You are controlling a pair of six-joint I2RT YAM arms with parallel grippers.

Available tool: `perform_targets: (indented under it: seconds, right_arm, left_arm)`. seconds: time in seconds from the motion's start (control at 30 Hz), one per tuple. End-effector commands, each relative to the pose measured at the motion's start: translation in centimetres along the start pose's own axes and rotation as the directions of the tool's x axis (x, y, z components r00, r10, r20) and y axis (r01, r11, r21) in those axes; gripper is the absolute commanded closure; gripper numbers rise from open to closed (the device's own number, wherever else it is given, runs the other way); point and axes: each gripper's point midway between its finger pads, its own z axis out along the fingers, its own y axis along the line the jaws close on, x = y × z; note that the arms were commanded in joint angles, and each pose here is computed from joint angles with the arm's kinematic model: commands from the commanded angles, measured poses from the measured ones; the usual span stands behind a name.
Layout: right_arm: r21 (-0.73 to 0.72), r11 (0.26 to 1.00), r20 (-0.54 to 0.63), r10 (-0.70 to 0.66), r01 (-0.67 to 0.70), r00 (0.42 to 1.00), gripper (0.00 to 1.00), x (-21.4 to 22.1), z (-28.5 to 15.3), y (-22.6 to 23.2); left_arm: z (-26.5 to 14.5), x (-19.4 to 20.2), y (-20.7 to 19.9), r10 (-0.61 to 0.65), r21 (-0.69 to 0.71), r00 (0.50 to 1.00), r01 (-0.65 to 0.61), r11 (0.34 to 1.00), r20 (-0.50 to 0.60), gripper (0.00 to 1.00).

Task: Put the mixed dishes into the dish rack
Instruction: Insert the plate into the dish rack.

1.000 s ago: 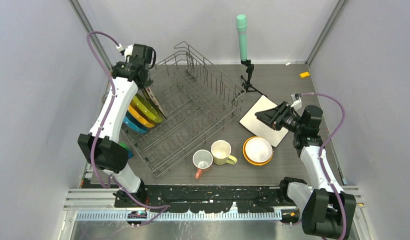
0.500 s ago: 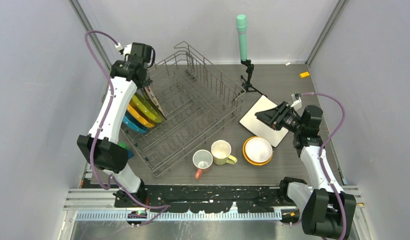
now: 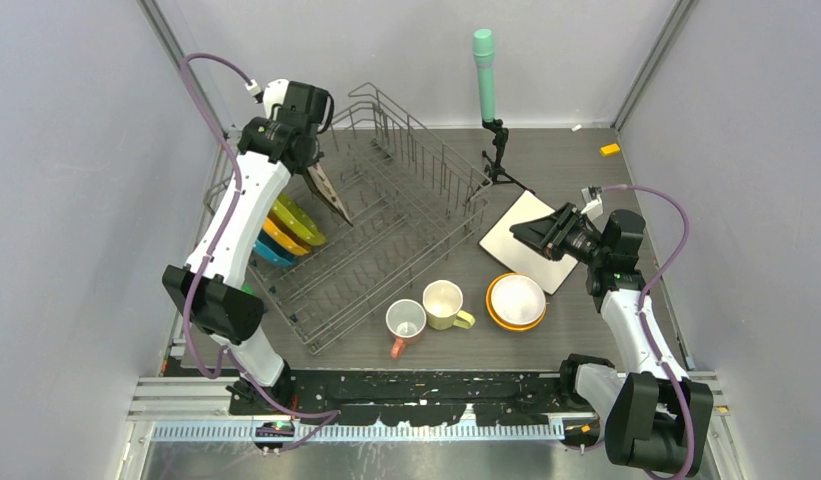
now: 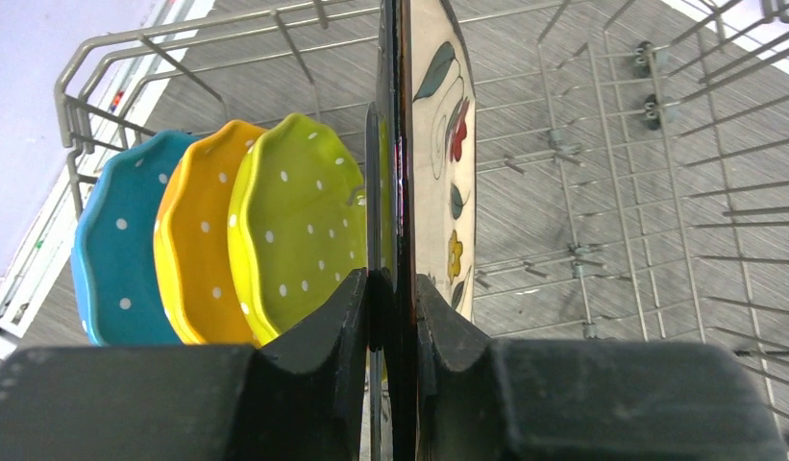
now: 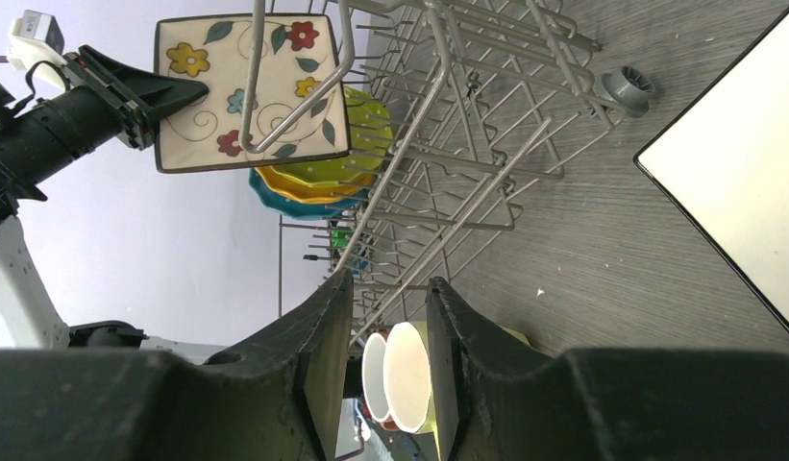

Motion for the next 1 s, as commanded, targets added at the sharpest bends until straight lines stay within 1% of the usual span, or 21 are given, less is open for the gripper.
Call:
perform_targets:
  seconds: [0.0,0.23,0.4,0.6,0.97]
  right_arm:
    - [-0.064,0.996,0.009,-0.055,0.055,0.998,0.61,-0.6,0.1,1.7]
    - [-0.083,0.996,0.003,-0.034,0.034,0.999,0.61,-0.5,0.5,1.5]
    - [-0.087,0.996,0.001,-0.029,0.029,1.0,0.61,-0.4,0.6,1.4]
    - [-0.089,0.996,-0.01,-0.024,0.023,1.0,0.61,-0.2,0.8,1.4]
    - [-0.091,0.996,-0.015,-0.022,0.021,1.0,0.61,0.0,0.8,1.5]
  left_arm:
    - [-2.8,-6.4,1.0,-0.202,0.012,0.949,0.205,0.979,0.241,1.0]
    - [-4.8,-8.3,2.0,-0.196,-0.014,0.935,0.209,0.978,0.296,1.0]
    - [-5.0,-8.0,3.2,-0.161,-0.072,0.942,0.19,0.979,0.294,1.0]
    - [-3.8,-6.2,3.4,-0.133,-0.106,0.957,0.165,0.981,0.258,1.0]
    - [-0.5,-3.8,3.1,-0.138,-0.103,0.976,0.157,0.982,0.169,1.0]
